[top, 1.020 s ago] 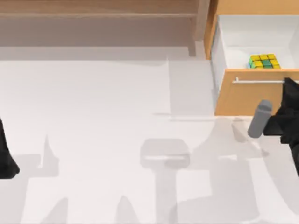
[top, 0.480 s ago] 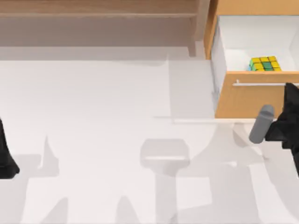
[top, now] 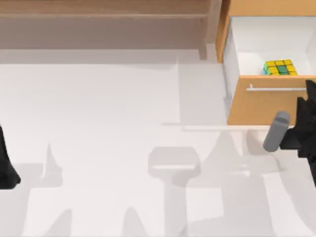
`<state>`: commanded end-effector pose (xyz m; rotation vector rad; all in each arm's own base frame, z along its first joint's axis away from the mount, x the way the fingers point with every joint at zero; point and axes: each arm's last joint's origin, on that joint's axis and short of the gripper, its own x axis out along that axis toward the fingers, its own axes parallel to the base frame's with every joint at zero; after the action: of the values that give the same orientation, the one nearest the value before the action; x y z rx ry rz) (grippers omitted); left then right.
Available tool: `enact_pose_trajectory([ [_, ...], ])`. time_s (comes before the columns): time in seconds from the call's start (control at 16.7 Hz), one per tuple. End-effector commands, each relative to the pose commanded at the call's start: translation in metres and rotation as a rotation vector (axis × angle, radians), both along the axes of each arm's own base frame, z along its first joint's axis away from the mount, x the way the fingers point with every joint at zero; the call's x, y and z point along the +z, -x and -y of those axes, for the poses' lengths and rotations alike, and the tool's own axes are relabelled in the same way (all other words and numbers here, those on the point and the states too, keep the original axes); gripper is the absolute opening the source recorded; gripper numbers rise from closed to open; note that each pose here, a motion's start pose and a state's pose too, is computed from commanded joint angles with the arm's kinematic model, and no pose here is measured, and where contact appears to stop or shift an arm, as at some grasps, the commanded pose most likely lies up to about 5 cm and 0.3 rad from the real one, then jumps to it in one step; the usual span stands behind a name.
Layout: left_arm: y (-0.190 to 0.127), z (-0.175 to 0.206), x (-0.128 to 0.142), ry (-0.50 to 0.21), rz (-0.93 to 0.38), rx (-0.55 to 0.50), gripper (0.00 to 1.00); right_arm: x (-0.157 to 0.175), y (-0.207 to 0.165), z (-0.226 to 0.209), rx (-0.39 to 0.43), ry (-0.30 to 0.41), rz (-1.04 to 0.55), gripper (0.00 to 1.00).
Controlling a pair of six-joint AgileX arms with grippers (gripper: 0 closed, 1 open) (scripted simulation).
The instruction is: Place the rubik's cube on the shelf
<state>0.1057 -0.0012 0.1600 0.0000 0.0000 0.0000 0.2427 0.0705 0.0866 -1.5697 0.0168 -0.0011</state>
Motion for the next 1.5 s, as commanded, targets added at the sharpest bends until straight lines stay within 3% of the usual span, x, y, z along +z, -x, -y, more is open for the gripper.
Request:
enact_pose_trajectory([
  [0.12, 0.0, 0.0, 0.0, 0.0, 0.0, 0.0, 1.0, 0.0, 0.0, 0.0, 0.0, 0.0, 0.0, 0.98],
  [0.18, 0.0, 0.0, 0.0, 0.0, 0.0, 0.0, 1.0, 0.0, 0.0, 0.0, 0.0, 0.0, 0.0, 1.0],
  [1.2, 0.0, 0.0, 0.0, 0.0, 0.0, 0.0, 1.0, 0.0, 0.02, 0.0, -0.001, 0.0, 0.001, 1.0],
  [1.32, 0.0, 0.0, 0.0, 0.0, 0.0, 0.0, 1.0, -0.013, 0.02, 0.001, -0.002, 0.024, -0.066, 1.0],
  [1.5, 0.0, 0.0, 0.0, 0.0, 0.0, 0.0, 1.0, -0.006, 0.016, -0.013, 0.07, -0.011, -0.045, 1.0],
])
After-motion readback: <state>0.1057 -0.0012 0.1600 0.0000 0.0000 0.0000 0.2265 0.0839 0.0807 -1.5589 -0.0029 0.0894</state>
